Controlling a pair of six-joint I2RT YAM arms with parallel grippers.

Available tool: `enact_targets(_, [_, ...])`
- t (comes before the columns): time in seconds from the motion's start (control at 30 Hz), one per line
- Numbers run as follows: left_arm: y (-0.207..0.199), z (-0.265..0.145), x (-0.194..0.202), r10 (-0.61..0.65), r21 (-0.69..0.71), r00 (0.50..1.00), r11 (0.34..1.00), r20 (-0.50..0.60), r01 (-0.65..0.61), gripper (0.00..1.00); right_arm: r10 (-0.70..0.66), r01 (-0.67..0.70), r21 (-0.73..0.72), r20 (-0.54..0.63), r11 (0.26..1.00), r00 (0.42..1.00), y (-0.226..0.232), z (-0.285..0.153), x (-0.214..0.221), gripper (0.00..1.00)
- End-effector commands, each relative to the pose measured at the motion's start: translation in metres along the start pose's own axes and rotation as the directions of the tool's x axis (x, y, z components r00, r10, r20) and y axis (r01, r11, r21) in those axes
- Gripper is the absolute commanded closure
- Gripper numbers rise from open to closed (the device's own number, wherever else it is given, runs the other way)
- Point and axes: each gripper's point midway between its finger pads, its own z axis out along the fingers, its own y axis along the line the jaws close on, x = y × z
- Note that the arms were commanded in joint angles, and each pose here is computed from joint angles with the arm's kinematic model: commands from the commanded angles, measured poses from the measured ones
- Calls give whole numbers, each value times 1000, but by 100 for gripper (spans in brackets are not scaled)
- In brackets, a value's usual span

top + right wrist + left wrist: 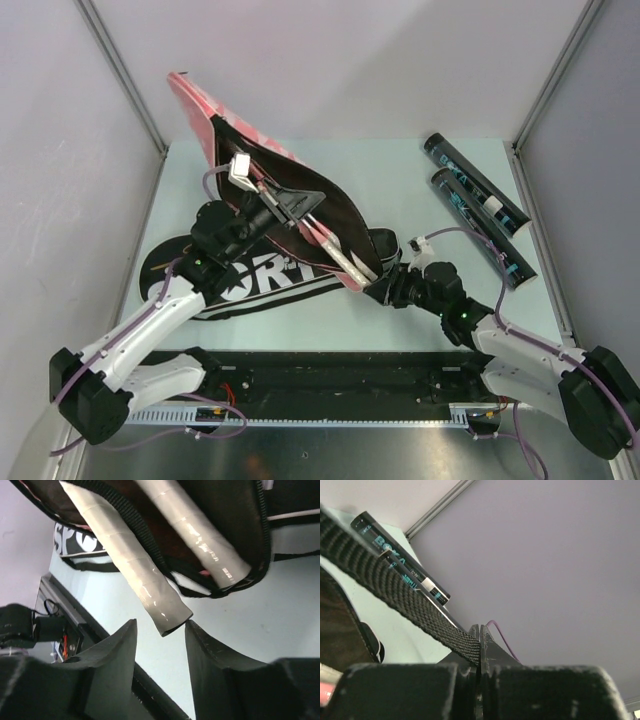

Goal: Pack up the badminton gear
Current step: Adjust the racket in the racket bag.

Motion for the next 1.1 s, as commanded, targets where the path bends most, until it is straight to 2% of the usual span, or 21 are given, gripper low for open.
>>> enact_targets(0.0, [-21, -9, -4, 11, 84, 1000, 996, -21, -9, 100, -160, 173, -248, 70, 953, 985, 69, -9, -38, 44])
enact_targets(0.07, [-19, -10, -4, -11, 88, 999, 996, -48, 15, 100, -189, 187, -280, 19, 942, 982, 74, -15, -28, 34])
enact_targets(0.1, [-12, -9, -8, -20, 74, 999, 997, -49, 24, 100, -219, 216, -275, 18, 937, 976, 76, -15, -33, 33])
enact_targets(0.17, [-11, -12, -9, -25, 81, 997, 996, -78, 31, 100, -243, 231, -247, -16, 941, 970, 69, -19, -29, 31])
enact_targets(0.3, [10, -14, -10, -29, 52, 988, 998, -148, 37, 100, -248, 249, -211, 34, 945, 968, 64, -28, -50, 27])
enact_targets(0.43, [25, -14, -5, -33, 46, 977, 998, -211, 44, 100, -250, 239, -296, 0, 925, 968, 70, -25, -50, 28])
enact_targets(0.5, [26, -15, -6, -29, 50, 976, 998, -218, 40, 100, -259, 234, -321, -36, 918, 965, 72, -21, -46, 31])
enact_targets(0.6, [33, -15, -3, -40, 43, 969, 998, -244, 52, 100, -276, 254, -322, -25, 912, 961, 73, -18, -48, 33])
enact_targets(0.63, [35, -15, -2, -43, 39, 967, 998, -249, 55, 100, -295, 267, -364, -23, 892, 955, 80, -20, -47, 34])
enact_targets(0.8, [48, -12, 9, -74, 20, 952, 996, -295, 84, 99, -338, 250, -487, -99, 837, 936, 98, -16, -18, 58])
enact_targets(0.9, [57, -11, 17, -95, -4, 946, 995, -311, 99, 100, -329, 240, -446, -132, 862, 935, 96, -3, -1, 62])
enact_targets(1.0, [65, -9, 28, -99, -20, 940, 995, -325, 98, 99, -322, 254, -404, -109, 879, 940, 103, 9, 10, 65])
enact_targets(1.07, [71, -6, 39, -113, -33, 931, 994, -346, 109, 99, -287, 257, -325, -46, 910, 957, 96, 20, 4, 67])
